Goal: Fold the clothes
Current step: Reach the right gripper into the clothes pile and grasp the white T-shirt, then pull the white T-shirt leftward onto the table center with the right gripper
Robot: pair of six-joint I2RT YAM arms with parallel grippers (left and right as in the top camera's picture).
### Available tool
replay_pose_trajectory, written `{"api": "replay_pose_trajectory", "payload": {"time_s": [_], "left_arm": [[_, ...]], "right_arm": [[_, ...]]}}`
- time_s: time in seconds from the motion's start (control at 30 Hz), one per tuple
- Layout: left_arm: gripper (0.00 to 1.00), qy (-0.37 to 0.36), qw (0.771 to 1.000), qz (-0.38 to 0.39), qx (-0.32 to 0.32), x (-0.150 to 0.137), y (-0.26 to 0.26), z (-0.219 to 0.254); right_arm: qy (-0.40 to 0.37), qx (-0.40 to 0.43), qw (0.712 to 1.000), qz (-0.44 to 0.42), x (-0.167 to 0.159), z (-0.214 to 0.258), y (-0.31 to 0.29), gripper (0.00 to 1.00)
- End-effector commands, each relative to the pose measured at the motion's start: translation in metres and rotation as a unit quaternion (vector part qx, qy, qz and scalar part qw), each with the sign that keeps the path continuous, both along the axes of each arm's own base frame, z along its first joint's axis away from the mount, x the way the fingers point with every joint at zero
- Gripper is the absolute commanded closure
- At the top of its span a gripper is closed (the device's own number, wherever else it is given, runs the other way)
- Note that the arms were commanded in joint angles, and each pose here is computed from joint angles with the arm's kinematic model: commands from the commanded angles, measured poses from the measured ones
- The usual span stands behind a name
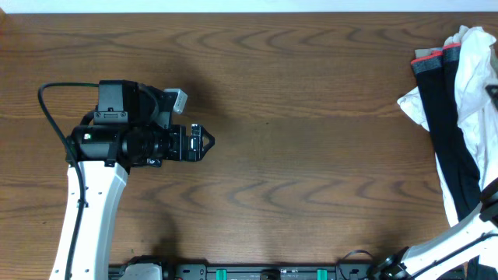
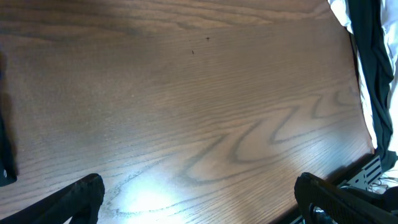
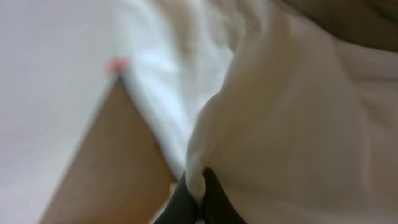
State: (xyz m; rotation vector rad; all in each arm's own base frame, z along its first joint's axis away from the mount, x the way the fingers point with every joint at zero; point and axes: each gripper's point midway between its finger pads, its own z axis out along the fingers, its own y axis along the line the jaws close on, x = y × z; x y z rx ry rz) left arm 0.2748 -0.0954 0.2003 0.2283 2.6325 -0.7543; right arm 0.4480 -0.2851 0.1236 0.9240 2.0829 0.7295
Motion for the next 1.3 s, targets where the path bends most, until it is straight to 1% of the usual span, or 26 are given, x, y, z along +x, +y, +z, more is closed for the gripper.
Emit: {"api": "replay_pose_trajectory", "payload": {"time_s": [0.0,0.13,0.27,0.4,0.47,0.6,0.73,0.83,0.93,1.0,1.07,1.1,1.17,1.27], "left_arm": [[0.01,-0.018,1.000,-0.005,0.006,0.003,0.000,0.009],[0.00,-0.035,0.999,-0.005,0.006,0.005,0.000,0.020],[0.00,-0.060,0.998,-0.004,0.008,0.005,0.001,0.036],[0.00,-0.090,0.995,0.018,0.050,0.001,0.016,0.053],[0.02,-0.106,0.991,0.031,0.071,-0.002,0.023,0.063],[0.02,-0.134,0.988,0.034,0.071,-0.012,0.024,0.080],[0.02,-0.130,0.988,0.036,0.075,-0.023,0.026,0.081],[0.02,-0.124,0.987,0.046,0.093,-0.027,0.032,0.078],[0.02,-0.123,0.985,0.055,0.109,-0.026,0.038,0.077],[0.02,-0.122,0.985,0.056,0.111,-0.026,0.039,0.076],[0.02,-0.119,0.985,0.055,0.112,-0.027,0.039,0.075],[0.02,-0.116,0.985,0.058,0.116,-0.028,0.041,0.074],[0.02,-0.109,0.984,0.061,0.124,-0.029,0.044,0.071],[0.02,-0.095,0.986,0.059,0.124,-0.029,0.043,0.066]], "right_arm": [[-0.121,-0.015,0.989,0.086,0.014,0.117,0.058,0.99],[-0.162,-0.063,0.977,0.123,0.014,0.177,0.106,0.98],[-0.173,-0.092,0.970,0.142,0.011,0.208,0.147,0.99],[-0.182,-0.089,0.959,0.199,0.012,0.220,0.205,0.99],[-0.179,-0.083,0.953,0.231,0.013,0.218,0.234,0.99],[-0.167,-0.081,0.938,0.293,0.013,0.209,0.292,0.99],[-0.152,-0.090,0.919,0.353,0.008,0.198,0.354,0.98],[-0.123,-0.108,0.907,0.389,-0.003,0.183,0.400,0.97],[-0.088,-0.140,0.895,0.415,-0.016,0.165,0.437,0.92],[-0.065,-0.159,0.885,0.432,-0.029,0.153,0.460,0.84],[-0.067,-0.181,0.861,0.471,-0.043,0.148,0.482,0.73],[-0.071,-0.192,0.850,0.486,-0.049,0.147,0.491,0.70],[-0.060,-0.215,0.848,0.481,-0.050,0.141,0.493,0.70],[-0.029,-0.234,0.861,0.450,-0.046,0.133,0.479,0.67]]}}
